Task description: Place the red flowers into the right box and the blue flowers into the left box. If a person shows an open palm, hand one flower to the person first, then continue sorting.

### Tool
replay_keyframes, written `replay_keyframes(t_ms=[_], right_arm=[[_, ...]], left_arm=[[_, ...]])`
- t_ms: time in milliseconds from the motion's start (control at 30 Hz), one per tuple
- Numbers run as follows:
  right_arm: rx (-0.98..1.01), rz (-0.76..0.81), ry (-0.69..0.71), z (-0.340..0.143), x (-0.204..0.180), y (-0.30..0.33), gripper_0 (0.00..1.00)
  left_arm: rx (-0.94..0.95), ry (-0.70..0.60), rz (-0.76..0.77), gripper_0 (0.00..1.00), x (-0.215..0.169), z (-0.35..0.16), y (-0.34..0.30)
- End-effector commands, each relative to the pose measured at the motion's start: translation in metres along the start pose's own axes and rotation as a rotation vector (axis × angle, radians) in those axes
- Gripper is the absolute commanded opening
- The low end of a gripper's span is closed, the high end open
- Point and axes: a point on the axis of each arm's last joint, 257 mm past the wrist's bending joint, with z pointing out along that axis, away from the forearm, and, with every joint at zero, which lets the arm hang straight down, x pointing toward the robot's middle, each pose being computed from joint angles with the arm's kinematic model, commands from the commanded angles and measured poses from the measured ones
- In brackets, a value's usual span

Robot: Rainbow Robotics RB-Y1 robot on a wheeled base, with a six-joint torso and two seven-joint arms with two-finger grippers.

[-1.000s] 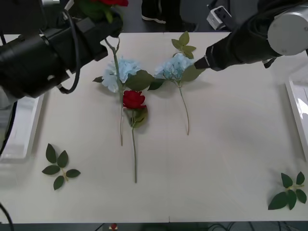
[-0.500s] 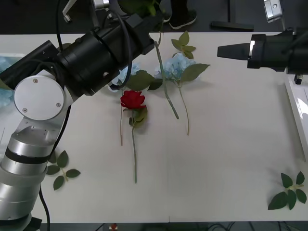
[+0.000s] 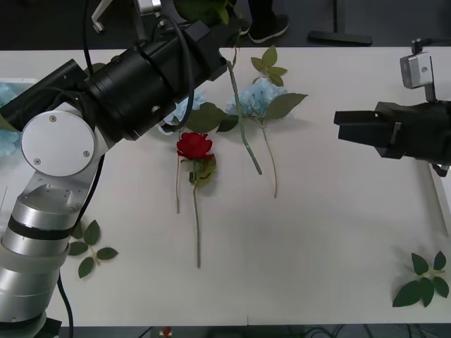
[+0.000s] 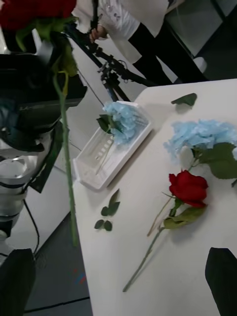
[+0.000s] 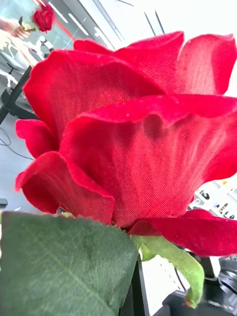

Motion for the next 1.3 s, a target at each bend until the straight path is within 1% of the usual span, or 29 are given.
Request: replay_keyframes(t_ms=[33, 300, 467, 700, 867, 1133, 1300], right_arm=[[-0.045, -0.088, 0.0, -0.005, -0.003, 0.021, 1.0], [-0.13, -0.084, -0.013, 0.018, 0.014, 0.055, 1.0], [-0.105, -0.11, -0.009, 0.042, 0.018, 0.054, 1.0], [-0.08, -0.088, -0.024, 0.077, 0.02, 0.047, 1.0], [-0.081, -0.101, -0.044, 0.096, 0.014, 0.048, 1.0], [-0.082, -0.088, -0.042, 0.116, 0.003, 0.051, 1.0], [-0.09, -0.072, -0.032, 0.128, 0.003, 0.055, 1.0]], left_arm=[[0.033, -0.02, 0.047, 0.0, -0.012, 0.005, -0.016], [0.035, -0.02, 0.047, 0.0, -0.012, 0.006, -0.016], [0.036, -0.019, 0.043, 0.0, -0.011, 0.006, -0.017], [0.04, -0.017, 0.039, 0.0, -0.01, 0.006, -0.018], [0.042, -0.017, 0.036, 0.0, -0.01, 0.006, -0.019], [0.045, -0.015, 0.034, 0.0, -0.009, 0.006, -0.02], [0.045, -0.015, 0.035, 0.0, -0.009, 0.006, -0.02]])
